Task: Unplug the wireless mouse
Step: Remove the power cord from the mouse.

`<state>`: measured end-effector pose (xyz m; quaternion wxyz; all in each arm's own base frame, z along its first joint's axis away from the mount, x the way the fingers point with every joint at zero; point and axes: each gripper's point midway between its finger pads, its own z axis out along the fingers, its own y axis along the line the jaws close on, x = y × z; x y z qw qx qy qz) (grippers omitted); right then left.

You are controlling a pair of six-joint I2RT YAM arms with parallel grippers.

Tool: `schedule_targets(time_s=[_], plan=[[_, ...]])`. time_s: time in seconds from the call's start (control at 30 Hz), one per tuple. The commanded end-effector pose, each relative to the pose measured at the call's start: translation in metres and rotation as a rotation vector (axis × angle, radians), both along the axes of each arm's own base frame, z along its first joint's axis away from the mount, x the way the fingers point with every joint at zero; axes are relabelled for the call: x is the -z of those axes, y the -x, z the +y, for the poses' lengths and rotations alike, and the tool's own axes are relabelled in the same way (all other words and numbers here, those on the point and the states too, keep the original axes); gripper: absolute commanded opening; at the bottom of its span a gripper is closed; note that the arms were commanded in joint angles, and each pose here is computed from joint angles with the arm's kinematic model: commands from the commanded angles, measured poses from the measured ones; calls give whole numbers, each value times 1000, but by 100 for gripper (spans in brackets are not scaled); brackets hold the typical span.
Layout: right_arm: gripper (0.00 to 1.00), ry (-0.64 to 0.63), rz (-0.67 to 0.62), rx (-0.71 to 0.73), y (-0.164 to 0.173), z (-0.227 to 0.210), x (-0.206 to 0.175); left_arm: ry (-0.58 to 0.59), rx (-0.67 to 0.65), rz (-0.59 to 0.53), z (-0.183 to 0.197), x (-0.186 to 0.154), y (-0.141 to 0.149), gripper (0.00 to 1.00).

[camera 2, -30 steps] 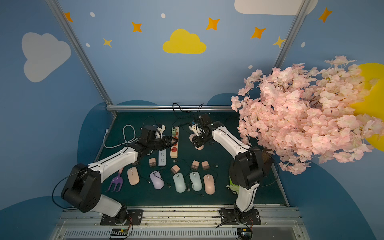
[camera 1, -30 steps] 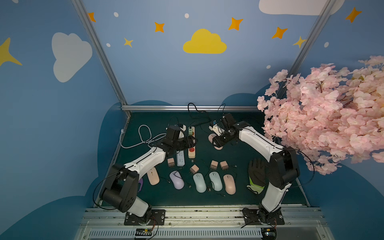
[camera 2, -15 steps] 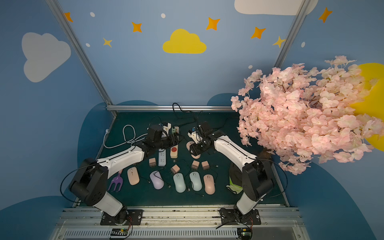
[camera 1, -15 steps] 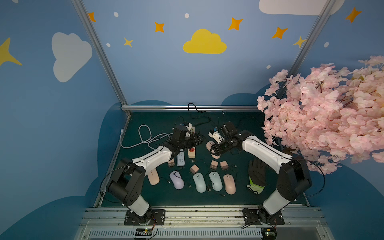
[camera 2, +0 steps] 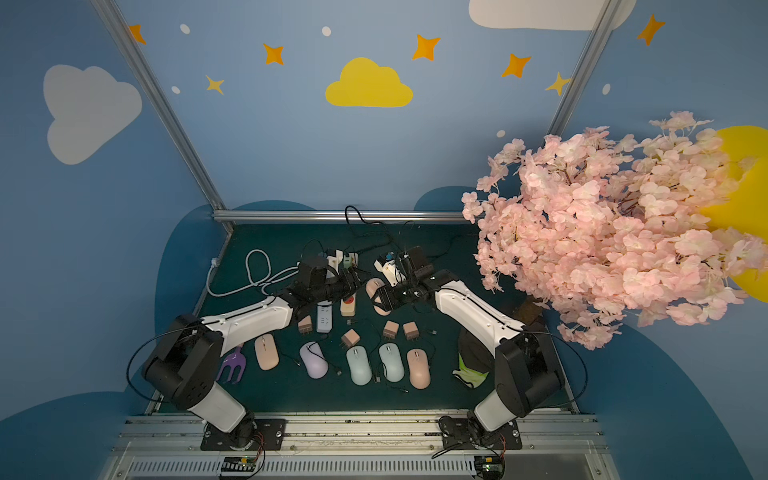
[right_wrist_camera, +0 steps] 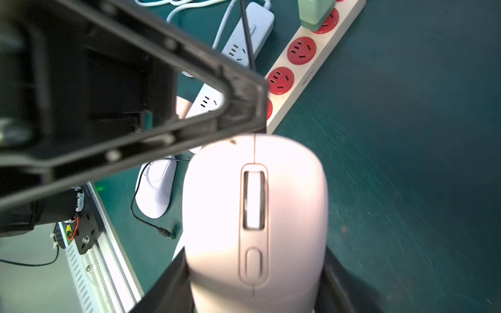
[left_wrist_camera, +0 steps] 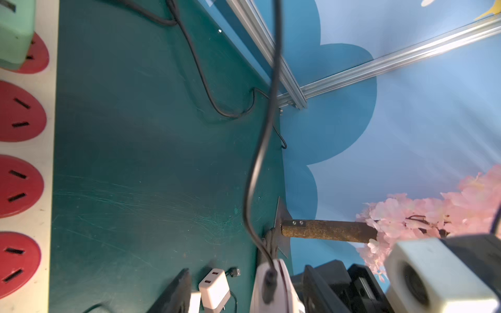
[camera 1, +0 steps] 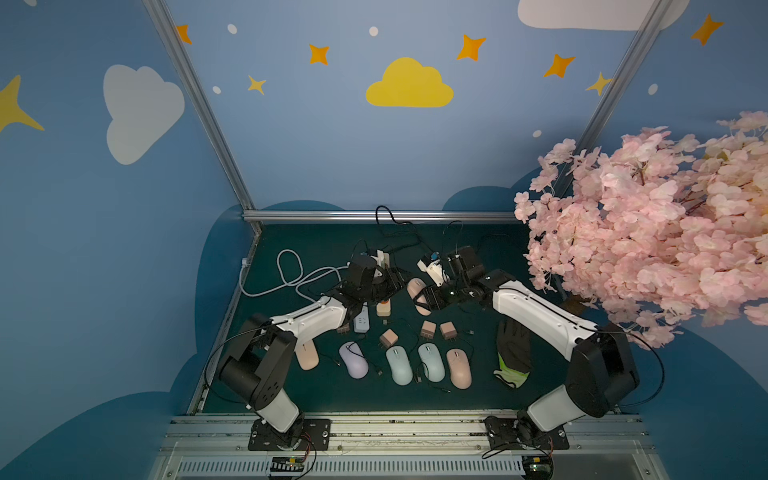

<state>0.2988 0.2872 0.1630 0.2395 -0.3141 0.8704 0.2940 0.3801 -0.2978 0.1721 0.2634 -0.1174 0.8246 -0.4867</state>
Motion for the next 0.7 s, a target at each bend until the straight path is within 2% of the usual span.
schedule_targets(time_s=[0.0, 0.67], plan=[[0, -53, -26, -31, 7, 6, -15, 26, -9, 3, -4, 0, -6, 60], [0, -20, -17, -69, 18, 4, -7, 12, -32, -16, 4, -7, -17, 33]])
